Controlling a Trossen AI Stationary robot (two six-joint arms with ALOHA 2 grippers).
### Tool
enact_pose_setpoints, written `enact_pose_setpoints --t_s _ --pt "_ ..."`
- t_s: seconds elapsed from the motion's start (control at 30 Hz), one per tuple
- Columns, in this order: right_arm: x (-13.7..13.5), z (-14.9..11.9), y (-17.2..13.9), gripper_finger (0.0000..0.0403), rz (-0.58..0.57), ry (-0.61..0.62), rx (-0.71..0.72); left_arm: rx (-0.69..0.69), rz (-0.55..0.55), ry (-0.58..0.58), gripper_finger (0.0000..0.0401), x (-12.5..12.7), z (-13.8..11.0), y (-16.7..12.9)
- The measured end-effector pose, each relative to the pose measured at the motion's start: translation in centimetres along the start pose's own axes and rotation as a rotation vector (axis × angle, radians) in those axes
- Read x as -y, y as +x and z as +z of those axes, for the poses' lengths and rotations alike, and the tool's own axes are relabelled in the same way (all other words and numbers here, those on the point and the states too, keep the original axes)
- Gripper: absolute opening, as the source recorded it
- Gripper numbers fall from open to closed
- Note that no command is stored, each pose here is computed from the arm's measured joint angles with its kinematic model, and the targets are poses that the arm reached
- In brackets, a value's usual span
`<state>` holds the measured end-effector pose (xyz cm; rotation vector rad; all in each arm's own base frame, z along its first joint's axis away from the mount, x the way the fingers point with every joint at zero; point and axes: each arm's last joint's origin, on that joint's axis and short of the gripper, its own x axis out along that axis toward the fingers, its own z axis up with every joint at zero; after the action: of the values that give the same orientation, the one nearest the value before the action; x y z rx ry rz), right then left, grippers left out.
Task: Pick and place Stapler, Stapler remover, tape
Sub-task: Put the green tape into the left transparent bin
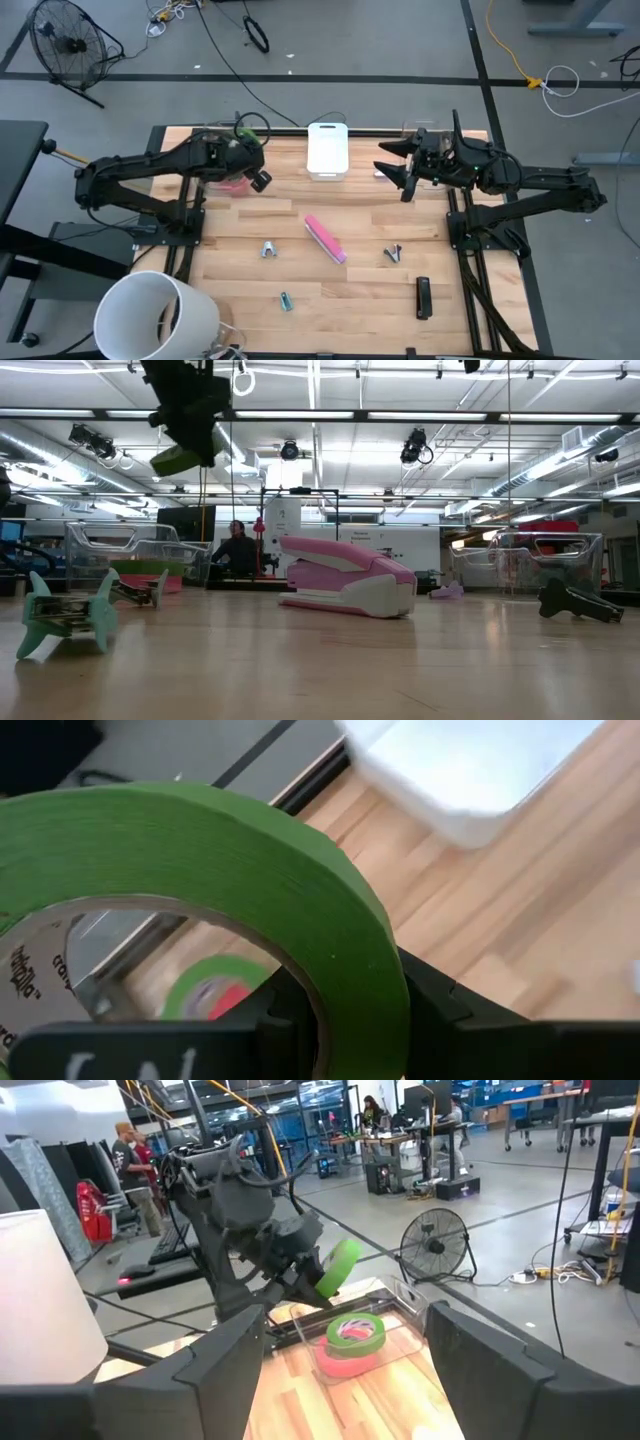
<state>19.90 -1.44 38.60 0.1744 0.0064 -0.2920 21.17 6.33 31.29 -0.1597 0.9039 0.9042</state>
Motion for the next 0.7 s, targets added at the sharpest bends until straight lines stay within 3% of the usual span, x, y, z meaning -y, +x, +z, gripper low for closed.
enact_pose_setpoints --t_s 0.27,0.7 --pt "0.1 -0.3 0.0 0.0276 -0.006 0.015 -0.031 -0.140 0.127 0.009 0.0100 -2.0 -1.0 0.6" --pt "0.1 -0.4 0.0 0.0276 -0.008 0.012 -0.039 -0.196 0.228 -0.049 0.0100 -3.8 -1.2 1.3"
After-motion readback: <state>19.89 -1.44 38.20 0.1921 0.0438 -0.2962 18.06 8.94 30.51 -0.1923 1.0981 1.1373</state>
